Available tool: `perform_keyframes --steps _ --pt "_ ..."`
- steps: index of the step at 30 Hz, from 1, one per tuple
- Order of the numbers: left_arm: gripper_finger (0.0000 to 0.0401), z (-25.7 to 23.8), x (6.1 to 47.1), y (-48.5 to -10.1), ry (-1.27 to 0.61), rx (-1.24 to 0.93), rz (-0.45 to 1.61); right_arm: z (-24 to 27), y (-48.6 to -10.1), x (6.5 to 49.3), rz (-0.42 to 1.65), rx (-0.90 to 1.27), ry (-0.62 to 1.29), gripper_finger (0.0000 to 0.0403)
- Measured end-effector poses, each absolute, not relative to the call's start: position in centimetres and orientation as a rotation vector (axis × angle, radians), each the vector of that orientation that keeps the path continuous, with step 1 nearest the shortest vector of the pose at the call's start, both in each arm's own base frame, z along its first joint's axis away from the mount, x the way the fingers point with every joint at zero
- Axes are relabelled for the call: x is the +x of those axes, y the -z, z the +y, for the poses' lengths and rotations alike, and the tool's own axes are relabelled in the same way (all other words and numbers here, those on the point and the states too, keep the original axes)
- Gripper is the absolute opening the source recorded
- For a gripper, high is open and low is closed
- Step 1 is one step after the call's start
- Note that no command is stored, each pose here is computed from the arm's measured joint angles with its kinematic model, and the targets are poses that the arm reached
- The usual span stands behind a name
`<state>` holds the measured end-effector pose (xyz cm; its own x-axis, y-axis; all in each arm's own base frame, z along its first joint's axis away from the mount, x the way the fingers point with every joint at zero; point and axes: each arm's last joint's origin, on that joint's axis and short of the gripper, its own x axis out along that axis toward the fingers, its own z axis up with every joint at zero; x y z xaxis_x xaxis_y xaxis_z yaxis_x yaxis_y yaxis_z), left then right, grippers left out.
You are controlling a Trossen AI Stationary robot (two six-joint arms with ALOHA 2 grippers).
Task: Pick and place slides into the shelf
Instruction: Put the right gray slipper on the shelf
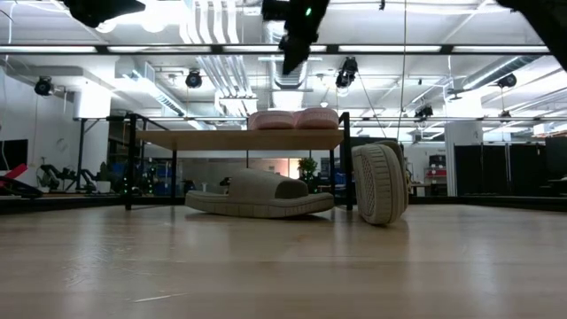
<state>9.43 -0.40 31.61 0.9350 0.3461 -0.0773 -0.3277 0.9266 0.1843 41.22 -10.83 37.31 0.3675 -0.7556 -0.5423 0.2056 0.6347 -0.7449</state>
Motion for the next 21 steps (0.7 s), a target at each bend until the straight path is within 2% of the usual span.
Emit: perform_keyframes --steps 5,10,21 --pt "0.0240 -0.4 9.4 -31.6 -0.347 0.170 0.109 -8.7 -40.4 37.7 0.933 -0.433 0.556 0.0201" --pt "0.0240 -0.4 9.4 -31.6 -0.346 0.170 0.109 -7.0 -41.6 35.1 0.896 -0.211 0.441 0.0201" --pt "0.0240 -0.5 9.8 -31.4 -0.345 0.177 0.126 -2.5 -39.7 31.7 0.988 -0.204 0.367 0.0201"
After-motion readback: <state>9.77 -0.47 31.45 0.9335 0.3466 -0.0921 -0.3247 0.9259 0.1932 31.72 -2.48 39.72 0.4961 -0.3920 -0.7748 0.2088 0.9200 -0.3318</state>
